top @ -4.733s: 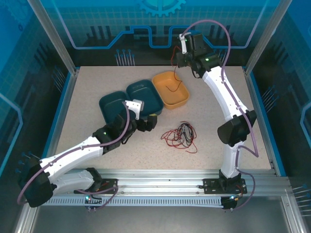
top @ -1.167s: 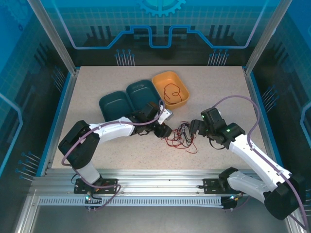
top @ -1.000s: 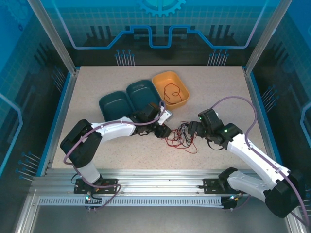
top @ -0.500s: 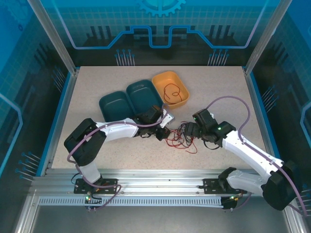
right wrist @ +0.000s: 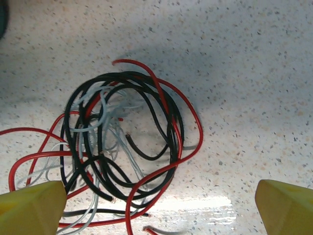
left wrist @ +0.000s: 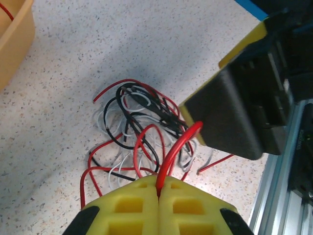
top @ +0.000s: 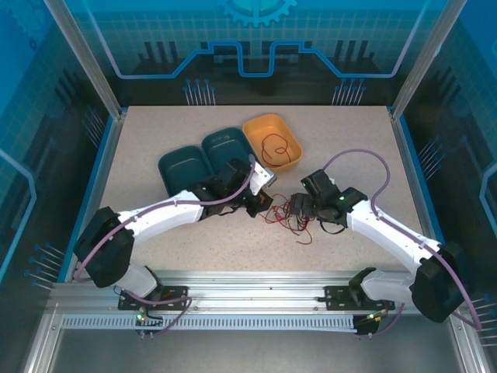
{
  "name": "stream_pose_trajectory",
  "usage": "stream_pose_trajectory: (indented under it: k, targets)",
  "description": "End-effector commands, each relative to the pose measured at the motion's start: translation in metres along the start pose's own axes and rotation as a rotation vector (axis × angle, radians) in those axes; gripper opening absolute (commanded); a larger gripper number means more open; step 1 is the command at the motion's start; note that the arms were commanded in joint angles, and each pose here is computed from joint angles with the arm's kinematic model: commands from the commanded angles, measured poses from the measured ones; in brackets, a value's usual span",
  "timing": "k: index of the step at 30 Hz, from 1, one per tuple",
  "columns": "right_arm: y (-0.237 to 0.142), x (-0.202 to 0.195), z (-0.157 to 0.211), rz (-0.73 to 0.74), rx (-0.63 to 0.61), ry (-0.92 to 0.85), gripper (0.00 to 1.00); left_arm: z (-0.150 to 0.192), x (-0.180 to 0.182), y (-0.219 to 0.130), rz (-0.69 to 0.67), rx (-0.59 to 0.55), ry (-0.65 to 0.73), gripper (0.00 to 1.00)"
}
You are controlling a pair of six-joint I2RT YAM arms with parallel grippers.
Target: Untangle the cables
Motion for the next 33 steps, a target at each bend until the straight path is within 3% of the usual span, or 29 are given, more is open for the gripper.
stream_pose_trajectory:
  k: [1,10,24,33]
  targets:
    - [-0.004,0.009,-0.006,-0.029,-0.02,-0.023,1.0,-0.021,-0.018,-0.02,0.073,-0.068,0.041,0.0]
    - [0.007,0.02,-0.015,-0.024,0.006,-0.036,1.0,-0.045,-0.033,-0.051,0.088,-0.191,0.085,0.0]
    - [0.045,0.007,0.004,0.034,0.105,-0.007,1.0,-0.066,-0.044,-0.085,0.05,-0.389,0.169,0.0]
    - [0.043,-0.004,0.01,0.06,0.106,0.009,1.0,-0.091,-0.056,-0.114,0.03,-0.53,0.253,0.0]
Point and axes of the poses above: each hand's point on the last joint's axis, 136 mm out from that joint toward the fingers, its own y axis out along the fingers, its own x axis along the line the jaws close on, z = x × y, the point moved 9 cm from there along -y, back along the fingers
